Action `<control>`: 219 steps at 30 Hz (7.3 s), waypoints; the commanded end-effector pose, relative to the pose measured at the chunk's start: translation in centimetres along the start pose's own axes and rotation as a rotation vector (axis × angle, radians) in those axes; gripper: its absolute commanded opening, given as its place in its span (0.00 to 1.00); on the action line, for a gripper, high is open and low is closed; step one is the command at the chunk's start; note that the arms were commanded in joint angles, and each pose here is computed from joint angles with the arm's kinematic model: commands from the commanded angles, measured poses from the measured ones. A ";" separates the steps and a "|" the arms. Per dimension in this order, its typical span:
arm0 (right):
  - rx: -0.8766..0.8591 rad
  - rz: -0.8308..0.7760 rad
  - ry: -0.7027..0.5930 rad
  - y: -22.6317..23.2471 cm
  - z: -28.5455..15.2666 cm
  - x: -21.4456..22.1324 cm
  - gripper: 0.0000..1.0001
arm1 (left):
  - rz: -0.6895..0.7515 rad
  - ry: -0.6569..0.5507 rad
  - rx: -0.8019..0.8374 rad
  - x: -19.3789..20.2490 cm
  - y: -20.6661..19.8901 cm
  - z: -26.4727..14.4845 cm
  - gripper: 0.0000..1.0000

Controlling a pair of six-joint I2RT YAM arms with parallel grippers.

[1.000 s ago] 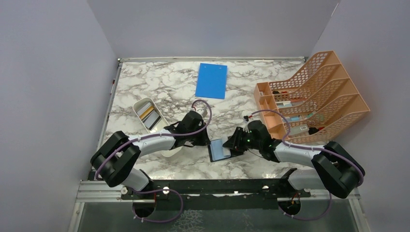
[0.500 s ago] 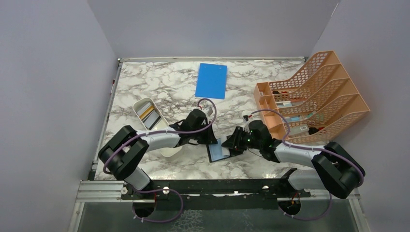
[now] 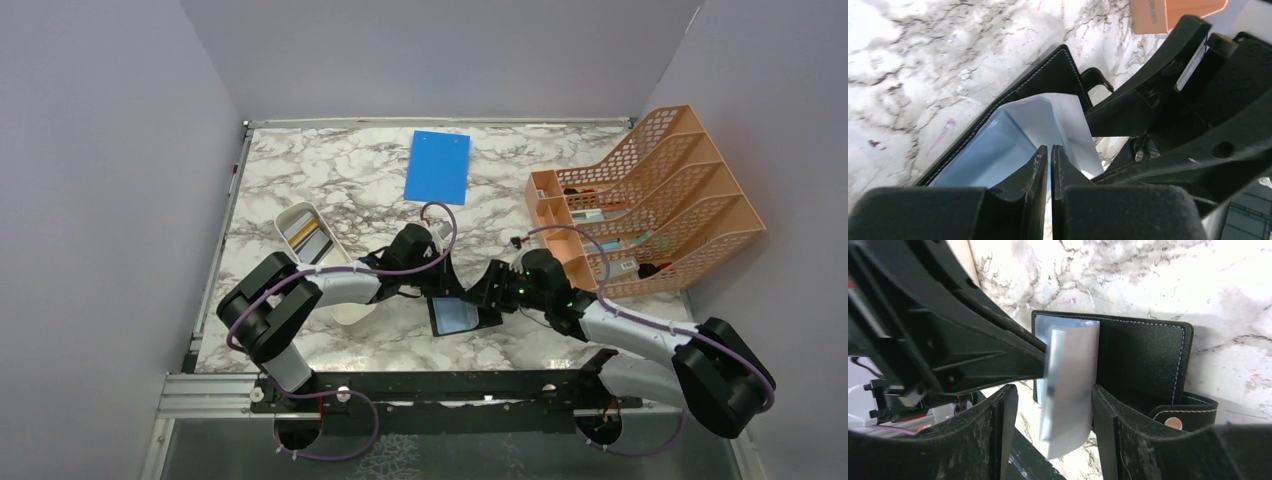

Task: Put the credit cards into the card holder
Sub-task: Turn over the card slot in the card holder, then pick up the credit card from the storage box.

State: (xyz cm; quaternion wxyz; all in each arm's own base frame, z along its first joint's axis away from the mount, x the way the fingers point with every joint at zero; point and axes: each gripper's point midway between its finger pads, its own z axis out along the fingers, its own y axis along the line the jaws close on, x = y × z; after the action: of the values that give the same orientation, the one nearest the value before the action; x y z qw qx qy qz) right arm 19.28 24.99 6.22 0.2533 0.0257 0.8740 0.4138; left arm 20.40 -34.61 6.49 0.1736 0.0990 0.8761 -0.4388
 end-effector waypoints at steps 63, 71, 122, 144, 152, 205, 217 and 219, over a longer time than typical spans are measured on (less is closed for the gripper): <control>0.284 -0.169 -0.001 -4.5 -2.9 -0.7 0.16 | 0.405 -0.476 -0.896 -16.6 8.1 -22.7 0.38; 0.238 -0.211 0.018 -3.1 -3.0 -1.0 0.16 | 0.775 -0.369 -0.984 -16.7 9.1 -25.2 0.54; 0.100 -0.307 -0.015 0.7 -5.9 -1.7 0.19 | 0.724 0.029 -0.998 -13.9 25.7 -25.2 0.57; 0.105 -0.316 -0.027 0.4 -6.1 -1.7 0.20 | 0.749 0.103 -0.932 -11.6 26.5 -23.8 0.57; 0.096 -0.319 -0.031 0.7 -6.2 -1.8 0.20 | 0.755 0.123 -0.929 -11.2 26.9 -23.6 0.49; 0.008 -0.297 -0.033 3.4 -6.5 -2.3 0.22 | 0.409 -0.663 -0.498 -19.9 6.4 -28.4 0.00; 0.028 -0.268 0.023 3.5 -5.3 -2.1 0.25 | 0.126 -0.544 -0.167 -17.8 3.6 -23.9 0.00; 0.053 -0.262 0.034 3.1 -4.8 -1.9 0.25 | 0.089 -0.529 -0.163 -16.8 4.2 -23.4 0.00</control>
State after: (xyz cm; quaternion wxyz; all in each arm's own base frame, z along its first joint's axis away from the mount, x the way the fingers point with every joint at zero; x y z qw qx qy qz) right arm 18.15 22.13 11.74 0.3042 -0.0886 0.8830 0.3463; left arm 33.82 -12.14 24.38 0.4710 0.0230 0.8262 -0.3083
